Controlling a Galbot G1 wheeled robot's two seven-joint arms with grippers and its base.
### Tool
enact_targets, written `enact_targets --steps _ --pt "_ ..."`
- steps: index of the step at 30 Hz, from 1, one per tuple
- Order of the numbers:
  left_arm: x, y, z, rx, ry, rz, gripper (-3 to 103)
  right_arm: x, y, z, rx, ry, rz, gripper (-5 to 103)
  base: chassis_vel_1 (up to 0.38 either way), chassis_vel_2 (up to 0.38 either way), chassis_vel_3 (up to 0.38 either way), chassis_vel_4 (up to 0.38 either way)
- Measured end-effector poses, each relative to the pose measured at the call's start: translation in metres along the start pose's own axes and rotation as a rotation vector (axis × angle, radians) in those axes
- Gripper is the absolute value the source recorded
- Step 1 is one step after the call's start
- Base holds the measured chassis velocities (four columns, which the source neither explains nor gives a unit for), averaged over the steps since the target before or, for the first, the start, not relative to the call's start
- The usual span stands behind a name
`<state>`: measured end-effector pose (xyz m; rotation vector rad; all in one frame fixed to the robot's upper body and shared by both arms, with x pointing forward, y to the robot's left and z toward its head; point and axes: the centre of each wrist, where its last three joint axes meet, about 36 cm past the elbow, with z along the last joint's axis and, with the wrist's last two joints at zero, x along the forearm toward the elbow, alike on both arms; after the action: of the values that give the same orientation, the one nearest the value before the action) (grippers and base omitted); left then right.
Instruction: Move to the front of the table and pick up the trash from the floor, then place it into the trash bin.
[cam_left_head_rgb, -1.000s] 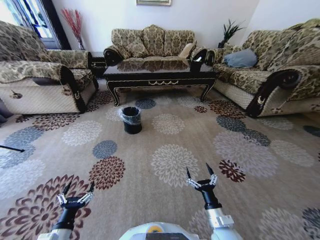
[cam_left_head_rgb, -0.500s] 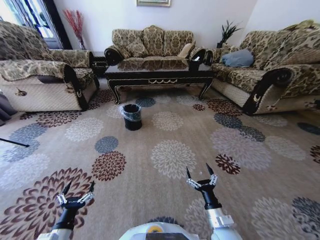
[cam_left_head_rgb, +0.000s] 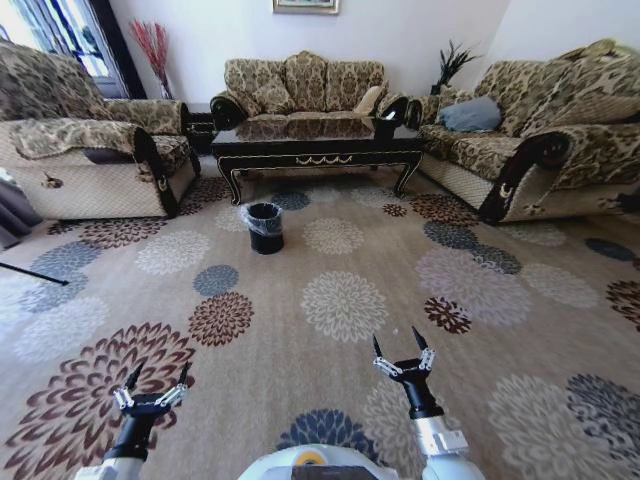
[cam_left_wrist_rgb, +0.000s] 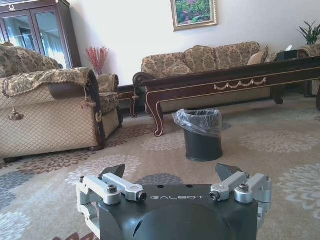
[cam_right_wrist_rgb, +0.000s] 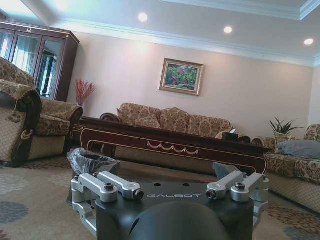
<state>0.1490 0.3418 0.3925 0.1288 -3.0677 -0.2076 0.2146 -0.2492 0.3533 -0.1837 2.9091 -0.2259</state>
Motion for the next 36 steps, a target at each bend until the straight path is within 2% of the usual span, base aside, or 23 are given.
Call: enact_targets --steps 36 --pt "0.0000 0.0000 0.0000 0.000 0.000 0.000 100 0.0000 0.0000 0.0000 0.000 0.000 0.000 100 -0.002 -0.020 0.003 0.024"
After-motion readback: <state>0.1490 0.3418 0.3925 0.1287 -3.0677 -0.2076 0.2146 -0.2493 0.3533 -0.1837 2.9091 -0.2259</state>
